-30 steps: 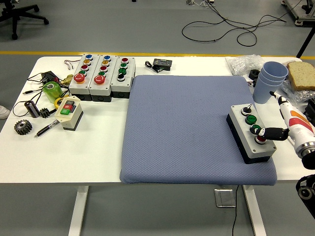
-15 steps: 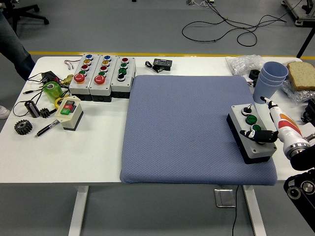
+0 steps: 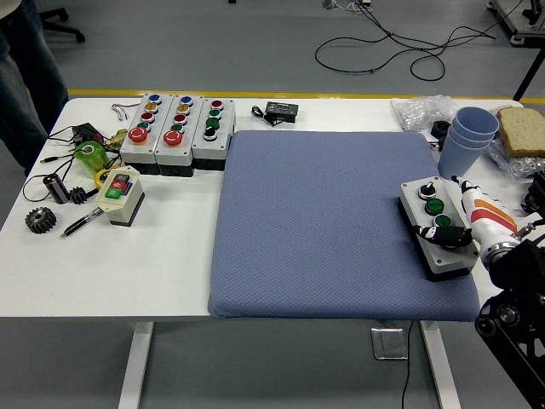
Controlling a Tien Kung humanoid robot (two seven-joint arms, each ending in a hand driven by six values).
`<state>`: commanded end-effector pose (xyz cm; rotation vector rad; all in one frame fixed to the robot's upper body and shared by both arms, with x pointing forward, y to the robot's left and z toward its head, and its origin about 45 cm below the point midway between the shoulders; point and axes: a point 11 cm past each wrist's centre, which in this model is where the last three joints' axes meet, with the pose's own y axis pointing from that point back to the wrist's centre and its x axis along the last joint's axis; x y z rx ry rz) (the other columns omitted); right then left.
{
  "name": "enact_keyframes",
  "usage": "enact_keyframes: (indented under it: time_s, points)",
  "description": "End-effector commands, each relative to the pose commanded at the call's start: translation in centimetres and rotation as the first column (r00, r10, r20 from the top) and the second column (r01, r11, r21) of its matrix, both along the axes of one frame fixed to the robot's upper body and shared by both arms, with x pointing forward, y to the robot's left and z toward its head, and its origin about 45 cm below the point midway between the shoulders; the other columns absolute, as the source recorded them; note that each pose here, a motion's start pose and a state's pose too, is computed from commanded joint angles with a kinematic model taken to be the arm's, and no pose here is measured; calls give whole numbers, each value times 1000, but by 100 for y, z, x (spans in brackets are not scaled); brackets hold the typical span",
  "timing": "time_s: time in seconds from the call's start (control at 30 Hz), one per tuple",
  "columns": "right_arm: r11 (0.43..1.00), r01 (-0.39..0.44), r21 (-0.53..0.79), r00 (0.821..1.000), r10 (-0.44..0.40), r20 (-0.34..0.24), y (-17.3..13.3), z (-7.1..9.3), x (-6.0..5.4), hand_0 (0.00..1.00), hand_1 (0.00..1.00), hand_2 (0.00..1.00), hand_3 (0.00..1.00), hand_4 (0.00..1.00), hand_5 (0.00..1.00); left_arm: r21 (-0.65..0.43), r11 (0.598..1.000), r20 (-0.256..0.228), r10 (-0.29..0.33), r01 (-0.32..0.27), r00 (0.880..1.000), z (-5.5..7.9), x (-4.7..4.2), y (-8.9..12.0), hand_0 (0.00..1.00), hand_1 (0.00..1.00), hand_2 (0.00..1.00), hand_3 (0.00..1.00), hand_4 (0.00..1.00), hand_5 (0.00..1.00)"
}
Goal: Pick up the button,place it on the desk,press the button,press the button
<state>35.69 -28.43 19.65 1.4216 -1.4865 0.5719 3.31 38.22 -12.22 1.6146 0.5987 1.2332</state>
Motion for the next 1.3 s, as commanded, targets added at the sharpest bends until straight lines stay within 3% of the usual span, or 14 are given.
enact_keyframes:
  time_s: [0.53,0.8,1.0,1.03,1.2,1.23,1.3]
  points:
    - [993,-28,115,998,34,-44,51,47,-31,920,942,998,998,998,256,0,1000,0,1,-1,1000,1,6,2,612,647,700,566,446,799]
    - [996,-25,84,997,31,-68,32,-17,11,914,933,998,998,998,251,0,1000,2,2,-2,1000,2,15,1,612,646,700,567,447,799]
    - [1000,0,28,999,1,-39,-34,3,54,909,932,998,998,998,234,0,1000,3,2,-2,1000,2,18,1,612,646,699,565,446,796]
    - [1000,3,20,999,-2,-34,-43,7,58,845,893,998,998,997,230,0,1000,3,2,-2,1000,2,20,1,612,646,699,565,446,796]
    - [1000,9,-1,999,-9,-38,-68,-14,67,845,893,998,998,997,230,1,1000,0,-1,1,1000,2,18,3,612,646,699,565,446,796]
    - [1000,9,-3,999,-9,-43,-71,-23,67,746,821,986,998,994,226,1,1000,0,-2,2,1000,2,17,3,612,646,699,565,445,795]
    - [1000,7,-6,998,-8,-59,-78,-57,68,746,821,986,998,994,226,2,1000,-2,-4,4,1000,2,15,4,612,646,699,565,445,795]
